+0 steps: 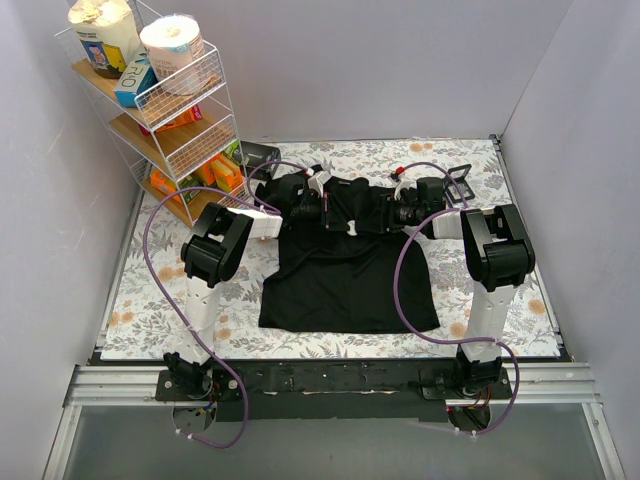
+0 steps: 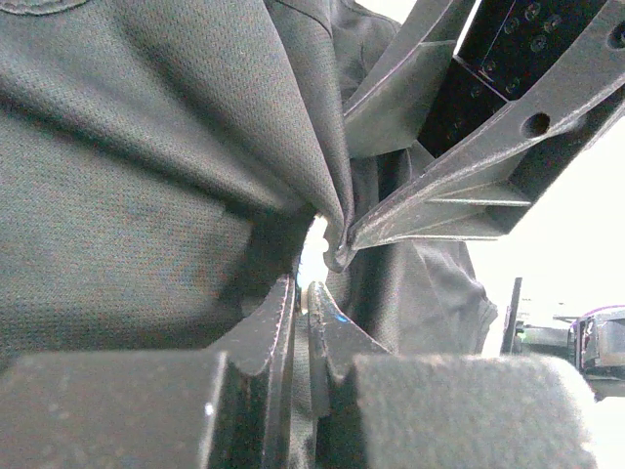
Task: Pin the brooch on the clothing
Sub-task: Pin the brooch to the clothes.
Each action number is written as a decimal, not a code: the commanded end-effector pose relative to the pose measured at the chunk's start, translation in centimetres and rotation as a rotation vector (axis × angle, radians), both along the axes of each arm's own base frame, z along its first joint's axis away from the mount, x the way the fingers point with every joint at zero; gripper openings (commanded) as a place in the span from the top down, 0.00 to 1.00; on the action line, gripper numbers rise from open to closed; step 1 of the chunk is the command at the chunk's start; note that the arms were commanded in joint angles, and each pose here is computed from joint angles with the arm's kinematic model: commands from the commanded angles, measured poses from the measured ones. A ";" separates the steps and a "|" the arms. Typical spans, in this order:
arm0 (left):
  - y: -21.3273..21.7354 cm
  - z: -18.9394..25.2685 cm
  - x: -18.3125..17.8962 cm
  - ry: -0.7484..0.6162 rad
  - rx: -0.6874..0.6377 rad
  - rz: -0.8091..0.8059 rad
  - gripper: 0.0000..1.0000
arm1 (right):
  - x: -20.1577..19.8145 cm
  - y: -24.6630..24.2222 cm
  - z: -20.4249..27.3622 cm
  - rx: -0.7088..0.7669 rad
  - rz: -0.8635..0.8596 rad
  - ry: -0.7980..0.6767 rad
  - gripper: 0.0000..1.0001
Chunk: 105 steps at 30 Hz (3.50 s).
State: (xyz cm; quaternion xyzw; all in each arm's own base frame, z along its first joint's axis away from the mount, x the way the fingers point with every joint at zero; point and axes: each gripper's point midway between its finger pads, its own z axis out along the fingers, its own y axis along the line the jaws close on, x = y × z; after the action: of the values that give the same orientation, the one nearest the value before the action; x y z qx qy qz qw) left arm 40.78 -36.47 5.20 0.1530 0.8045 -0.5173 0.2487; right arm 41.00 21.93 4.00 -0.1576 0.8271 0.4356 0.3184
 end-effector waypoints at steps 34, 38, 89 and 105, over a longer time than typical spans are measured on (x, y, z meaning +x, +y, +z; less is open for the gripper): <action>-0.2 1.6 -0.4 -0.025 -0.044 -0.035 1.00 | 0.2 2.5 0.9 0.070 0.088 -0.024 0.59; -0.2 1.7 -0.3 -0.028 -0.045 -0.035 1.00 | 0.3 2.8 1.0 0.072 0.093 -0.027 0.59; -0.4 1.2 -0.6 -0.018 -0.032 -0.026 1.00 | 0.5 3.8 0.5 0.079 0.095 0.000 0.57; 1.7 1.2 -0.3 -0.025 -0.141 0.213 1.00 | -1.0 3.4 1.3 0.141 0.072 0.019 0.40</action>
State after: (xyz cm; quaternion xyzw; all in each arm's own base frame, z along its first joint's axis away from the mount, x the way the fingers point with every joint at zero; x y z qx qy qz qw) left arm 39.64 -35.09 2.96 0.0771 0.8064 -0.5254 0.2603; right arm 39.92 25.28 4.25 -0.1672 0.8022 0.4927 0.2929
